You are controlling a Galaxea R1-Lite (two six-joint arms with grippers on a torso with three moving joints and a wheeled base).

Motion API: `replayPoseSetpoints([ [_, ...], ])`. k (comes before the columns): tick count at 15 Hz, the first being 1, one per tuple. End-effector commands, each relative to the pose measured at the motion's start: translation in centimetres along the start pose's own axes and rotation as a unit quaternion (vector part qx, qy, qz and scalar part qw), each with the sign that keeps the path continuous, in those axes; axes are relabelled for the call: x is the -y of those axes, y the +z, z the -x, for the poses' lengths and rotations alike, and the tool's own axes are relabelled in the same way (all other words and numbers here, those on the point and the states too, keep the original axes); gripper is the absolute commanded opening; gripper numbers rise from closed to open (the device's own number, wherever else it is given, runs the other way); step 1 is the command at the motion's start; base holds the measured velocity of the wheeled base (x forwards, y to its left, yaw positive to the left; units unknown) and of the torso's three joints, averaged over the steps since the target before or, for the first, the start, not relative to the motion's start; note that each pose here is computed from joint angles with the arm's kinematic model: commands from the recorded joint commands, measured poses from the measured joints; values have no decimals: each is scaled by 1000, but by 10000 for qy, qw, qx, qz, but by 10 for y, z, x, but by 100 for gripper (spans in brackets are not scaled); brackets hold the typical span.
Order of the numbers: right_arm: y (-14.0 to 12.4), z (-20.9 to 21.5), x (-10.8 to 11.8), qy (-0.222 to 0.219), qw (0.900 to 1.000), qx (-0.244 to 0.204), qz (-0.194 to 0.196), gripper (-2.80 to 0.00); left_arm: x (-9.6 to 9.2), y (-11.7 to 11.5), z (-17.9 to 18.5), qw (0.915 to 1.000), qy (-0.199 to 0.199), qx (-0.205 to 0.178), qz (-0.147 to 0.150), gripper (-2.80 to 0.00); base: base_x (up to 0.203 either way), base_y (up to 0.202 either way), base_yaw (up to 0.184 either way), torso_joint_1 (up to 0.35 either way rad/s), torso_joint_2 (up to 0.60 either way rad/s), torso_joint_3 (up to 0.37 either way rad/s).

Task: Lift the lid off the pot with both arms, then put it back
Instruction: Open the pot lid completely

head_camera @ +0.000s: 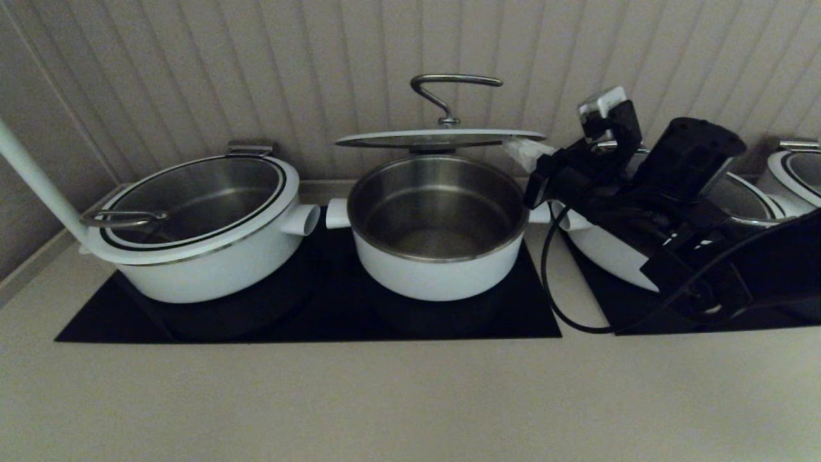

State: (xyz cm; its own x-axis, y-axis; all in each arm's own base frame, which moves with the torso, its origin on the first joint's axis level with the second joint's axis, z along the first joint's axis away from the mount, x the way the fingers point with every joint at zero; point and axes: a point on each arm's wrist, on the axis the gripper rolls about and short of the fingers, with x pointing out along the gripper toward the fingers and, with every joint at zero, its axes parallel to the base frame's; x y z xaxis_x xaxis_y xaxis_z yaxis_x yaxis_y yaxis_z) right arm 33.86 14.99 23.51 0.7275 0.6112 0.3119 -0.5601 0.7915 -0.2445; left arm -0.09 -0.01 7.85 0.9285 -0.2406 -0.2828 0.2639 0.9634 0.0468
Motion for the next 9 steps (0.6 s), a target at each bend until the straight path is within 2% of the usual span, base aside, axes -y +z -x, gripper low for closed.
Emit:
replayPoseSetpoints([
  [1,0,0,0,6,10000,33,14,-280,0,0,0,9999,155,15,44,-280,0,0,0,0,0,0],
  [5,1,0,0,13,10000,35,15,-280,0,0,0,9999,140,8,55,-280,0,0,0,0,0,0],
  [9,1,0,0,12,10000,45,18,-280,0,0,0,9999,-124,29,-22,-280,0,0,0,0,0,0],
])
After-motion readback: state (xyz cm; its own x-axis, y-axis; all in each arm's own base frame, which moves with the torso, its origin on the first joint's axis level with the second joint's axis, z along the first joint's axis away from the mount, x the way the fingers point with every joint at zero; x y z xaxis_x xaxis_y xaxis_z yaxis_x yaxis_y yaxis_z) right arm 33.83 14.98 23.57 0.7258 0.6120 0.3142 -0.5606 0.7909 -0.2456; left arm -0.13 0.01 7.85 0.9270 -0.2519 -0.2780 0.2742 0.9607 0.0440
